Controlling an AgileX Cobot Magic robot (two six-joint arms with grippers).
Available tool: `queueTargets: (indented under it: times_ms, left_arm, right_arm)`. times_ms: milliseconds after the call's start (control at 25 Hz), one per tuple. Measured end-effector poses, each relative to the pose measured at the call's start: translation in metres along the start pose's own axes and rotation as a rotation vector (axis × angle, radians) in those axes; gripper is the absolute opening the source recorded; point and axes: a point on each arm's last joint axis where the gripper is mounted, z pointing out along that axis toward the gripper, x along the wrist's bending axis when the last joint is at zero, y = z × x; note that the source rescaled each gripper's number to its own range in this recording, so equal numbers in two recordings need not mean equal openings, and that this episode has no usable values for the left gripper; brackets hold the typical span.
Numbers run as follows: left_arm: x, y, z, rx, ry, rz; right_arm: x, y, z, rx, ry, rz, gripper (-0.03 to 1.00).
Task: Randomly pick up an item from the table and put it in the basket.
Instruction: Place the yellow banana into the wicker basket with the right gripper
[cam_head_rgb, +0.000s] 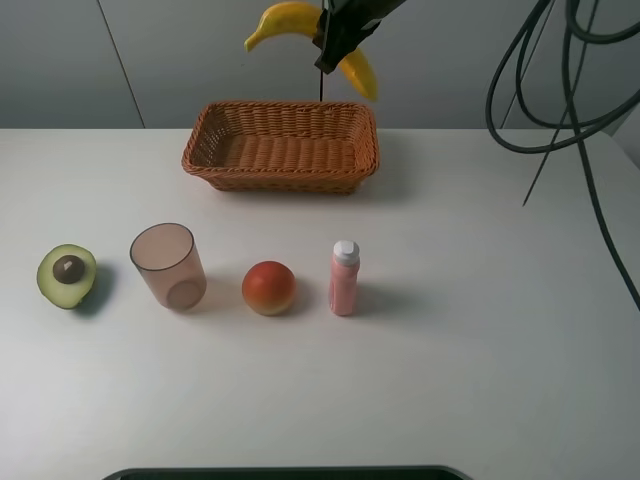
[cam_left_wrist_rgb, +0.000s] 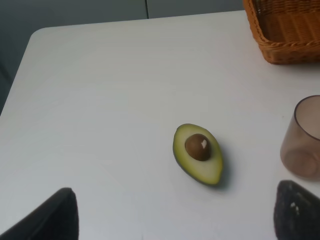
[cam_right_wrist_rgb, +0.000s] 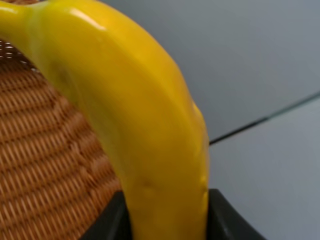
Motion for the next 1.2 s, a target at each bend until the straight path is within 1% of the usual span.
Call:
queueTargets:
  times_ms: [160, 280, 440, 800, 840, 880, 920, 960, 1000, 1040, 1080, 1200]
  left_arm:
    - [0.000, 0.000, 0.000, 0.000, 0.000, 0.000]
    - [0.000, 0.000, 0.000, 0.000, 0.000, 0.000]
    - [0.000, 0.000, 0.000, 0.000, 0.000, 0.000]
    - [0.000, 0.000, 0.000, 0.000, 0.000, 0.000]
    - [0.000, 0.000, 0.000, 0.000, 0.000, 0.000]
    - [0.000, 0.000, 0.000, 0.000, 0.000, 0.000]
    - [0.000, 0.000, 0.000, 0.000, 0.000, 0.000]
    - [0.000, 0.000, 0.000, 0.000, 0.000, 0.000]
    - [0.000, 0.000, 0.000, 0.000, 0.000, 0.000]
    - [0.000, 0.000, 0.000, 0.000, 0.000, 0.000]
    - [0.000, 0.000, 0.000, 0.000, 0.000, 0.000]
    - [0.000, 0.000, 0.000, 0.000, 0.000, 0.000]
  right_arm:
    - [0.020, -0.010, 0.037, 0.035, 0.052, -0.011, 0.02]
    - [0.030, -0.022, 0.054, 0.070, 0.087, -0.009, 0.02]
    - [0.035, -0.026, 0.059, 0.088, 0.113, 0.001, 0.02]
    - [0.035, -0.023, 0.058, 0.072, 0.124, 0.042, 0.02]
    - [0.035, -0.023, 0.058, 0.071, 0.128, 0.049, 0.07]
    - [0.036, -0.023, 0.058, 0.070, 0.134, 0.060, 0.18]
    - [0.036, -0.023, 0.058, 0.069, 0.137, 0.068, 0.39]
    - [0.036, -0.023, 0.058, 0.070, 0.140, 0.070, 0.63]
    - [0.037, -0.023, 0.058, 0.071, 0.141, 0.070, 0.84]
    - [0.037, -0.023, 0.058, 0.072, 0.143, 0.070, 0.92]
    - [0.037, -0.023, 0.058, 0.073, 0.145, 0.072, 0.96]
    - [0.037, -0.023, 0.058, 0.072, 0.146, 0.073, 0.99]
